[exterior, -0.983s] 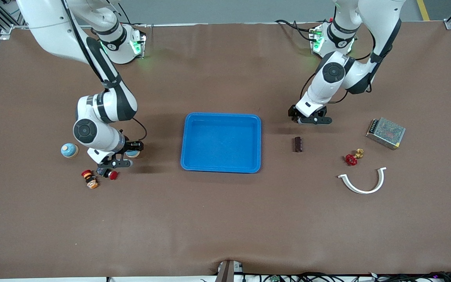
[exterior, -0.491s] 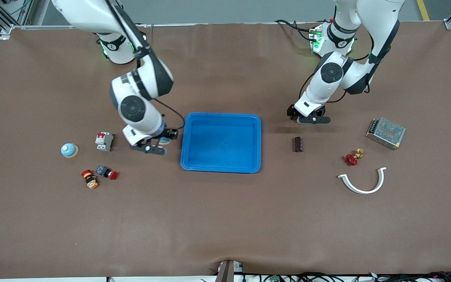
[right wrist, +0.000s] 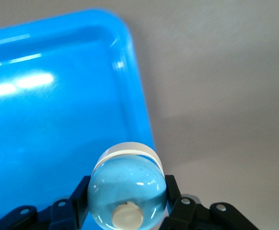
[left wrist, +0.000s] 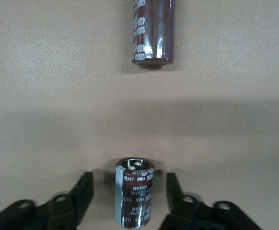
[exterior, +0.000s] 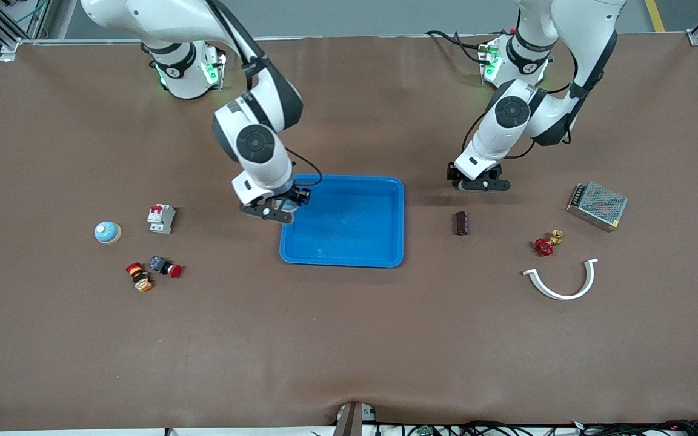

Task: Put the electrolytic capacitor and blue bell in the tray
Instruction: 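Carry the bell over the blue tray with the right gripper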

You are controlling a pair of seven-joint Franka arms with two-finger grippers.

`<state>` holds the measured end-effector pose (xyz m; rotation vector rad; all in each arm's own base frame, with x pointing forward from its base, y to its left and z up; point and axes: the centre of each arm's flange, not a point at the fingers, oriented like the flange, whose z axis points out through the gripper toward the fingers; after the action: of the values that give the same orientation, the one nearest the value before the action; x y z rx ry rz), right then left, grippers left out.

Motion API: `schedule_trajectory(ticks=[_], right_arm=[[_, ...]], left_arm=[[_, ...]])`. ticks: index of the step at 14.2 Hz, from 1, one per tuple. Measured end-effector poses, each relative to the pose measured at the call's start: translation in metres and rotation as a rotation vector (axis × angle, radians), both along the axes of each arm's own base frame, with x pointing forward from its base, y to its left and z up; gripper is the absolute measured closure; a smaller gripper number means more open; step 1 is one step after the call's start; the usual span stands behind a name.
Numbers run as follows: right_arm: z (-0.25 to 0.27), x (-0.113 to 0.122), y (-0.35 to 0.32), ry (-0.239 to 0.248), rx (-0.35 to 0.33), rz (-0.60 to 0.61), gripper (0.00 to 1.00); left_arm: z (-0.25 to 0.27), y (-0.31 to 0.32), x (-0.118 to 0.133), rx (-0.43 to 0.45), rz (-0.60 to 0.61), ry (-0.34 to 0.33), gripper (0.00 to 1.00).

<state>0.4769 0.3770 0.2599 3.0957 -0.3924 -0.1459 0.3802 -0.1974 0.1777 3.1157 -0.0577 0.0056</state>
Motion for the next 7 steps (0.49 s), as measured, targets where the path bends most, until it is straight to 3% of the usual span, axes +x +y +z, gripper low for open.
schedule_trajectory(ticks=[3,7], right_arm=[[-0.019,-0.012,0.017,-0.002,-0.003,0.018,0.35],[-0.034,-0.017,0.021,0.007,-0.011,0.028,0.35]], left_arm=[[0.0,0.0,0.001,-0.001,0.001,-0.001,0.67],[0.001,0.002,0.003,-0.002,0.036,-0.004,0.66]])
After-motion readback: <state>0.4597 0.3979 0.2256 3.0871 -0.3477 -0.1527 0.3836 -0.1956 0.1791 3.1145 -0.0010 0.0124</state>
